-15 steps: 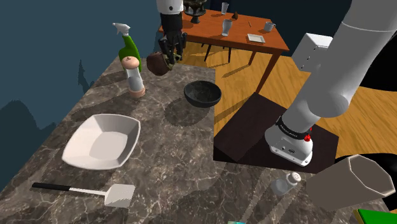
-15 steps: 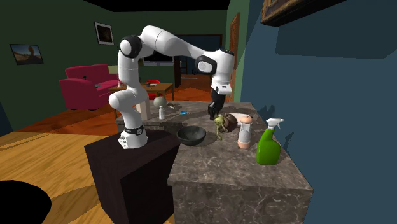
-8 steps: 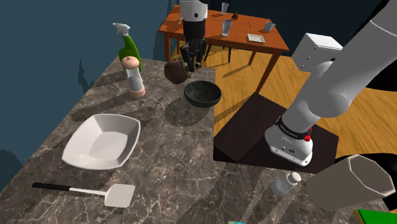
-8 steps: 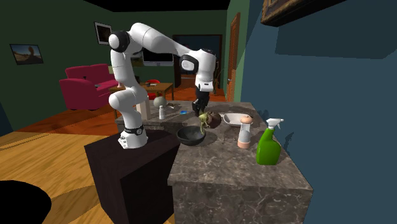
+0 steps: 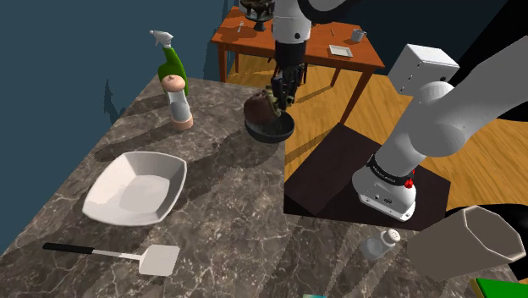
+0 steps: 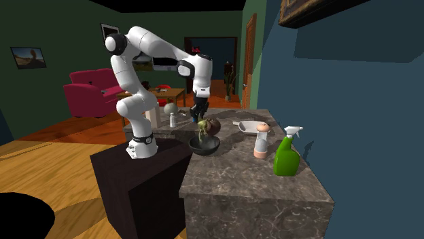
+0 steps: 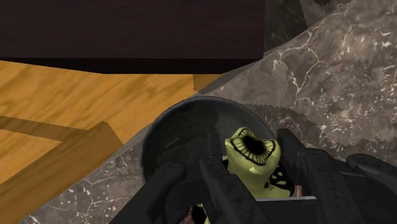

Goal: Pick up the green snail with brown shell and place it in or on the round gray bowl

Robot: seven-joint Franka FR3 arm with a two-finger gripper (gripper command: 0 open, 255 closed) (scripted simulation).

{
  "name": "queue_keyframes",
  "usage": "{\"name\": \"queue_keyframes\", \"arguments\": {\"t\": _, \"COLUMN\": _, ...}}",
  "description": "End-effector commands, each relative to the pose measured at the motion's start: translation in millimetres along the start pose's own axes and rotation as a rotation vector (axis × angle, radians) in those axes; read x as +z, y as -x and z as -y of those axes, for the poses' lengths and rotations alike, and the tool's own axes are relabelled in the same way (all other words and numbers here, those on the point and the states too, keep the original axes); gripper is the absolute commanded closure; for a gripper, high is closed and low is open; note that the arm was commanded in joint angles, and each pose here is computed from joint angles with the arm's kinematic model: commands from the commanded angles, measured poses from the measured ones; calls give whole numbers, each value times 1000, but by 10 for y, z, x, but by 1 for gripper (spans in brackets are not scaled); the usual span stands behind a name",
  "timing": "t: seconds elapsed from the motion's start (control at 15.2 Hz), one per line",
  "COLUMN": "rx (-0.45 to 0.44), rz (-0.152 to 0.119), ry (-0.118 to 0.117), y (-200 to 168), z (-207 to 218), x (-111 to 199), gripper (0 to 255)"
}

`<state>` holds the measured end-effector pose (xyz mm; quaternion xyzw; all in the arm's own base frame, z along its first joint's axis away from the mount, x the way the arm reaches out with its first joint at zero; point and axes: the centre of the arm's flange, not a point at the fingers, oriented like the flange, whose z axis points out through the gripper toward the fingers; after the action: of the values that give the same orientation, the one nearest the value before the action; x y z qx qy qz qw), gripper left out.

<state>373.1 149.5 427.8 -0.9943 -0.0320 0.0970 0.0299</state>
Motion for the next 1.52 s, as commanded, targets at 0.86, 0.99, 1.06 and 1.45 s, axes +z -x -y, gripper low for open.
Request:
{"name": "queue_keyframes", "arguments": {"t": 0.86, "rx": 0, "rz": -1, "ry": 0, "y": -97, "z": -53, "x": 641, "gripper": 255}}
{"name": "queue_keyframes", "arguments": {"t": 0.99, "rx": 0, "rz": -1, "ry": 0, "y": -97, "z": -53, "x": 641, "gripper": 255}}
{"name": "queue_keyframes", "arguments": {"t": 1.06, "rx": 0, "rz": -1, "ry": 0, "y": -97, "z": -53, "x": 641, "gripper": 255}}
{"name": "queue_keyframes", "arguments": {"t": 1.45, "rx": 0, "rz": -1, "ry": 0, "y": -97, "z": -53, "x": 641, "gripper": 0}}
